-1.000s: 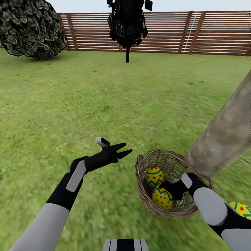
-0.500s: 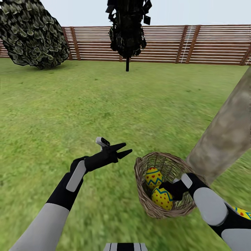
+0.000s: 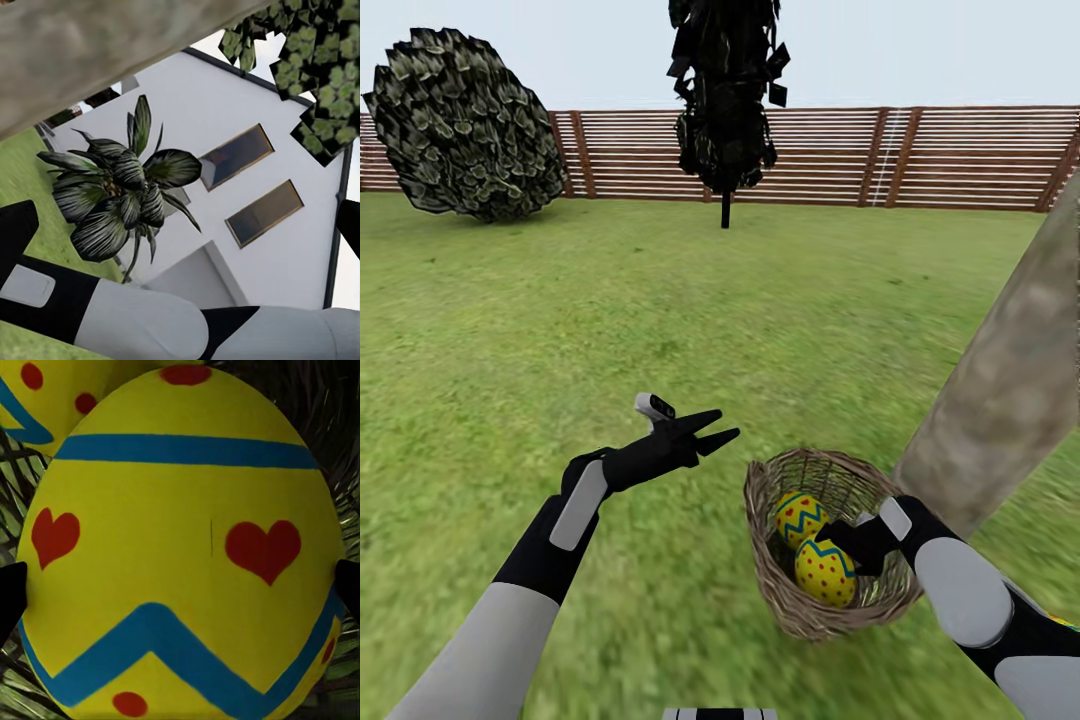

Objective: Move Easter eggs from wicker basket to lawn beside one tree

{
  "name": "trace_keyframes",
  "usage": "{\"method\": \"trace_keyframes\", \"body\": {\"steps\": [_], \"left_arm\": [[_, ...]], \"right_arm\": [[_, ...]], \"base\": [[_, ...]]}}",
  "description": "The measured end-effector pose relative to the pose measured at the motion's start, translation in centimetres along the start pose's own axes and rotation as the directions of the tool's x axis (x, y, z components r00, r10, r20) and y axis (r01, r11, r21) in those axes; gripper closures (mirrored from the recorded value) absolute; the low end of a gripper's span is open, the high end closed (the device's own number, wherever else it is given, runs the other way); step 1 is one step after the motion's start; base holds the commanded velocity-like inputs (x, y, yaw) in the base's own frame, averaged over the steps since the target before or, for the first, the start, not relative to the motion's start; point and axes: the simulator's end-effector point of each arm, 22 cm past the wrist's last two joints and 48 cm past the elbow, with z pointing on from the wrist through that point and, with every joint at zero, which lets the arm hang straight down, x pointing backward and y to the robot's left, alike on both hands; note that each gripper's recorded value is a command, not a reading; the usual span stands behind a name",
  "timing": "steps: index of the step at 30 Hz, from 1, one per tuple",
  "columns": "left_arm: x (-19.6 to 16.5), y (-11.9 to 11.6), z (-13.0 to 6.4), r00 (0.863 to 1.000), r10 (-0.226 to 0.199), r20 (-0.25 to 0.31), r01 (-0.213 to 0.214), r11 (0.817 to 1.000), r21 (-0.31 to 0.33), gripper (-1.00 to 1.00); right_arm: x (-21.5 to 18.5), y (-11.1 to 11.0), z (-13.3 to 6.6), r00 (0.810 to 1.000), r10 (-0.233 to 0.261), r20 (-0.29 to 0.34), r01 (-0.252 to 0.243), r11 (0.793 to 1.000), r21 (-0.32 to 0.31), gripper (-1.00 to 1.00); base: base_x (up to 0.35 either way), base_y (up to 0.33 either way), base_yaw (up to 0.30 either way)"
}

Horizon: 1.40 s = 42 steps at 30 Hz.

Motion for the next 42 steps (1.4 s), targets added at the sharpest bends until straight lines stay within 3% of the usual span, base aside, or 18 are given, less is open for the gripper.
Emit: {"method": "trace_keyframes", "body": {"steps": [16,21,36,39,42], "left_arm": [[-0.1,-3.7,1.2,0.998,0.059,-0.017,-0.058,0.998,0.023,-1.0],[-0.2,-4.8,1.6,0.997,0.073,-0.021,-0.072,0.997,0.027,-1.0],[-2.2,-7.2,3.1,0.997,0.072,-0.023,-0.071,0.997,0.025,-1.0],[-2.6,-7.6,3.4,0.997,0.071,-0.023,-0.071,0.997,0.025,-1.0],[-3.0,-8.1,3.6,0.997,0.071,-0.022,-0.07,0.997,0.023,-1.0]], "right_arm": [[-1.0,1.8,-3.4,0.999,-0.006,0.047,0.008,0.999,-0.042,1.0],[0.0,2.2,-4.7,1.0,-0.007,-0.005,0.007,0.999,-0.052,1.0],[-0.8,3.3,-7.9,1.0,-0.001,-0.005,0.0,0.999,-0.051,1.0],[-1.3,4.9,-8.8,1.0,0.009,-0.002,-0.009,0.991,-0.135,1.0],[-1.5,5.4,-9.6,1.0,0.009,-0.004,-0.01,0.988,-0.157,1.0]], "base": [[0.0,0.0,0.0],[0.0,0.0,0.0],[0.0,0.0,0.0],[0.0,0.0,0.0],[0.0,0.0,0.0]]}}
